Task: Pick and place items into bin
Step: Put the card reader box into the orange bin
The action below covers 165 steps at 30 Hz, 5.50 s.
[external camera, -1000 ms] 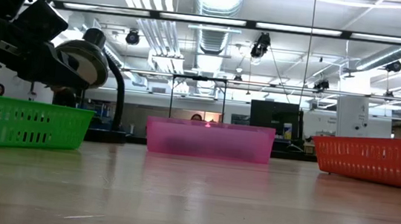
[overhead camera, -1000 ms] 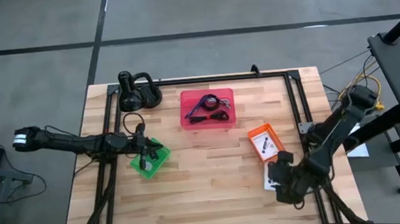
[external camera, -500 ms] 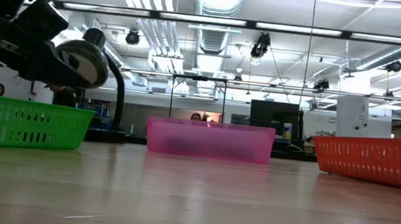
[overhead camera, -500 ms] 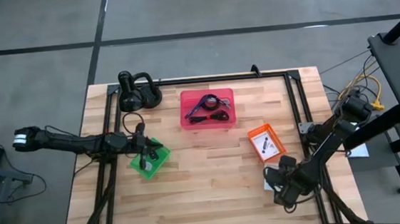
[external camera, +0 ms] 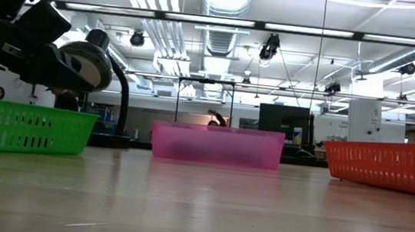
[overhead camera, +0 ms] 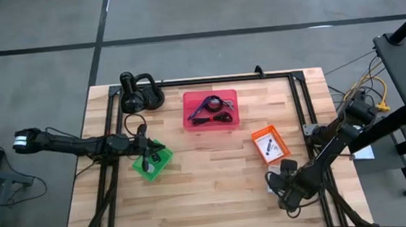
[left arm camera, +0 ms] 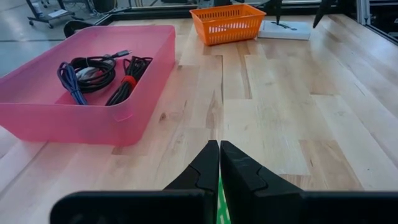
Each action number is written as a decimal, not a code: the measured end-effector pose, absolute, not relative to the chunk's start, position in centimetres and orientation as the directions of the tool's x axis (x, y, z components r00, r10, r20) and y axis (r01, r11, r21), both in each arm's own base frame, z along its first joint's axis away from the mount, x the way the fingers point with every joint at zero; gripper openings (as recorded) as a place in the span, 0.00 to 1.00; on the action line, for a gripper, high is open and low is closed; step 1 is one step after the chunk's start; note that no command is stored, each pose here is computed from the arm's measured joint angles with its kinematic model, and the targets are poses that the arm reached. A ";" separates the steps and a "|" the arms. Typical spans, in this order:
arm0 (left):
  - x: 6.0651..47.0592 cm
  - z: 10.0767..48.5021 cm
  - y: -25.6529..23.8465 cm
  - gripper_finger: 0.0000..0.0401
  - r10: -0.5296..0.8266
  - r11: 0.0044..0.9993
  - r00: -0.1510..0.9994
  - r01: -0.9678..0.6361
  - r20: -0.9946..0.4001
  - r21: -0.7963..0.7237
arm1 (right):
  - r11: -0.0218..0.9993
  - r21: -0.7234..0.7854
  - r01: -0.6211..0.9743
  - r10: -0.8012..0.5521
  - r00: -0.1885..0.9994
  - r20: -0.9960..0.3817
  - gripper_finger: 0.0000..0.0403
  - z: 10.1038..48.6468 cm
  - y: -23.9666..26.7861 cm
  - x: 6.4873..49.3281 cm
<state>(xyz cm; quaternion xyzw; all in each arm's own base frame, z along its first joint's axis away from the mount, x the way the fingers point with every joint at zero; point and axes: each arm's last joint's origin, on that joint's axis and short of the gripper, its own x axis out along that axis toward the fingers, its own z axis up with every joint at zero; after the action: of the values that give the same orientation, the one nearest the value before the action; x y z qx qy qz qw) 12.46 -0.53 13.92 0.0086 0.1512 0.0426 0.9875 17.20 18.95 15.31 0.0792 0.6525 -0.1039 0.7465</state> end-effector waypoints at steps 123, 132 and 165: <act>12.5 13.9 -0.5 0.00 0.085 0.996 0.950 -0.080 -0.300 0.029 | 0.994 -0.089 -0.058 -0.090 -0.016 -0.996 0.43 12.1 21.7 20.8; 12.5 13.9 -0.5 0.00 0.085 0.996 0.950 -0.080 -0.301 0.029 | 0.997 -0.062 -0.052 -0.062 0.004 -0.998 0.17 11.9 21.4 21.2; 12.5 13.9 -0.5 0.00 0.085 0.996 0.950 -0.080 -0.301 0.029 | 0.991 0.102 -0.082 0.112 0.128 -0.985 0.01 15.7 21.4 21.1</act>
<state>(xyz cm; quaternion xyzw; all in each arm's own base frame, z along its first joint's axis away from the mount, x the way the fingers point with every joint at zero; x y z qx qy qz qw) 12.46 -0.53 13.88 0.0080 0.1530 0.0420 0.9873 21.12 21.43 15.68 0.0112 0.6571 0.0647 0.7510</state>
